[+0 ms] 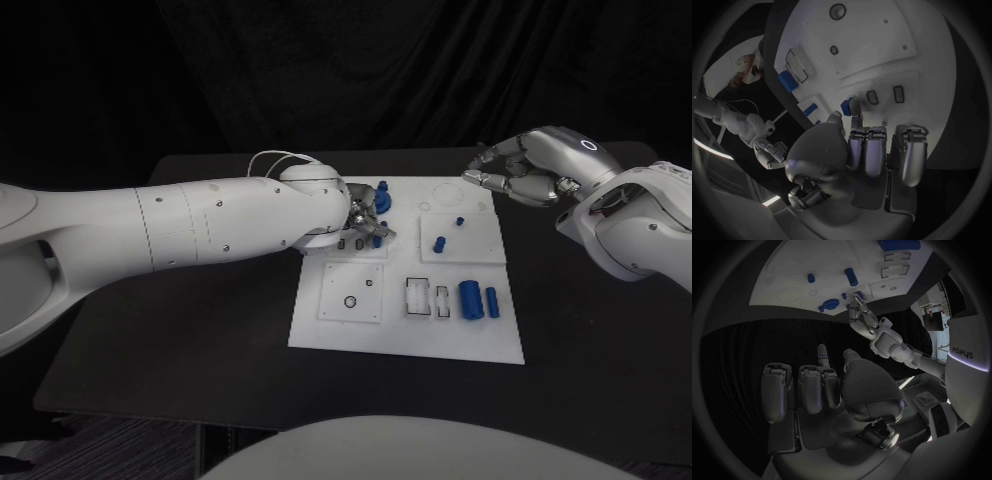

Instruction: Assemble the parts on the task board

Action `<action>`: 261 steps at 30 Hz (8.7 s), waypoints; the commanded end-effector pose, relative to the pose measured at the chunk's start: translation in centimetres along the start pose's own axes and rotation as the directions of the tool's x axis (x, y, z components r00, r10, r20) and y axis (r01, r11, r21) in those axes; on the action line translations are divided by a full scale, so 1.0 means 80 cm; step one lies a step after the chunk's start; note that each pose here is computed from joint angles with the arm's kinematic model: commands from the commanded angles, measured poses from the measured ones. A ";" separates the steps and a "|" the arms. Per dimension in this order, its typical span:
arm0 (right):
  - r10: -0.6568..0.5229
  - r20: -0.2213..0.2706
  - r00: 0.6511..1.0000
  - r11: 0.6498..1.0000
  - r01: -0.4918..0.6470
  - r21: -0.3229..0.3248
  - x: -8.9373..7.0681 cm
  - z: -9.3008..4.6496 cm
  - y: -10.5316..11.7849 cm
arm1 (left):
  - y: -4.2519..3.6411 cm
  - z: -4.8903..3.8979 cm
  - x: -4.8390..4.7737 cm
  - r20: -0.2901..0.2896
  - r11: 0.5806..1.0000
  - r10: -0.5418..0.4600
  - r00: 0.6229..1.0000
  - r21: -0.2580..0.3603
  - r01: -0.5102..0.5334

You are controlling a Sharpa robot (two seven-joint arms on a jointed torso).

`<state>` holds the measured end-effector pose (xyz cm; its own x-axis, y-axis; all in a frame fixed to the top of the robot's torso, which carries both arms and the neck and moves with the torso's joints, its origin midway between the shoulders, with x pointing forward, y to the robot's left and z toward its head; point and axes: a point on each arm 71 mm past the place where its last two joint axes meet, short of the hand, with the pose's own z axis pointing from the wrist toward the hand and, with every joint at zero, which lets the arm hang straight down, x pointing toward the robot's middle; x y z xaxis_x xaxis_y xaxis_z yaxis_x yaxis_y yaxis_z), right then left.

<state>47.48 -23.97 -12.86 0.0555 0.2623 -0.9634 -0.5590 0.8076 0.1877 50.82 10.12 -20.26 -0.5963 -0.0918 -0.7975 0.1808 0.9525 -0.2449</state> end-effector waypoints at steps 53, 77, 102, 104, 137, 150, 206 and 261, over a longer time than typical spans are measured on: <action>-0.008 0.005 1.000 1.000 0.008 -0.005 0.001 0.003 -0.001 | 0.0009 -0.001 0.004 -0.030 0.999 0.020 0.999 0.030 -0.019; -0.008 -0.005 1.000 1.000 0.008 -0.002 0.002 0.003 -0.001 | 0.0032 -0.001 0.003 -0.032 0.999 0.020 0.999 0.036 -0.019; -0.010 -0.010 1.000 1.000 0.010 0.008 0.002 0.002 -0.004 | 0.0269 -0.013 0.000 0.022 1.000 -0.025 0.999 -0.003 0.026; -0.010 -0.010 1.000 1.000 0.010 0.008 0.002 0.002 -0.004 | 0.0295 -0.014 0.000 0.026 1.000 -0.029 0.999 -0.006 0.029; -0.010 -0.017 1.000 1.000 0.010 0.016 0.004 0.002 -0.006 | 0.0408 -0.019 0.007 0.027 0.998 -0.044 0.999 -0.045 0.045; -0.010 -0.024 1.000 1.000 0.010 0.022 0.005 0.001 -0.007 | 0.0407 -0.018 0.012 0.026 0.998 -0.051 0.998 -0.037 0.052; -0.010 -0.044 0.999 0.999 0.012 0.039 0.008 0.001 -0.009 | 0.0394 -0.016 0.014 0.032 0.998 -0.059 0.998 -0.006 0.059; -0.009 -0.055 0.998 0.999 0.012 0.052 0.011 -0.003 -0.014 | 0.0524 -0.041 0.011 0.111 0.992 -0.118 0.987 0.052 0.112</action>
<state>47.91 -24.66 -13.87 0.0138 0.2290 -0.9733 -0.5299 0.8272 0.1871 48.46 15.16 -20.66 -0.5561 -0.2078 -0.8047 0.1364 0.9323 -0.3350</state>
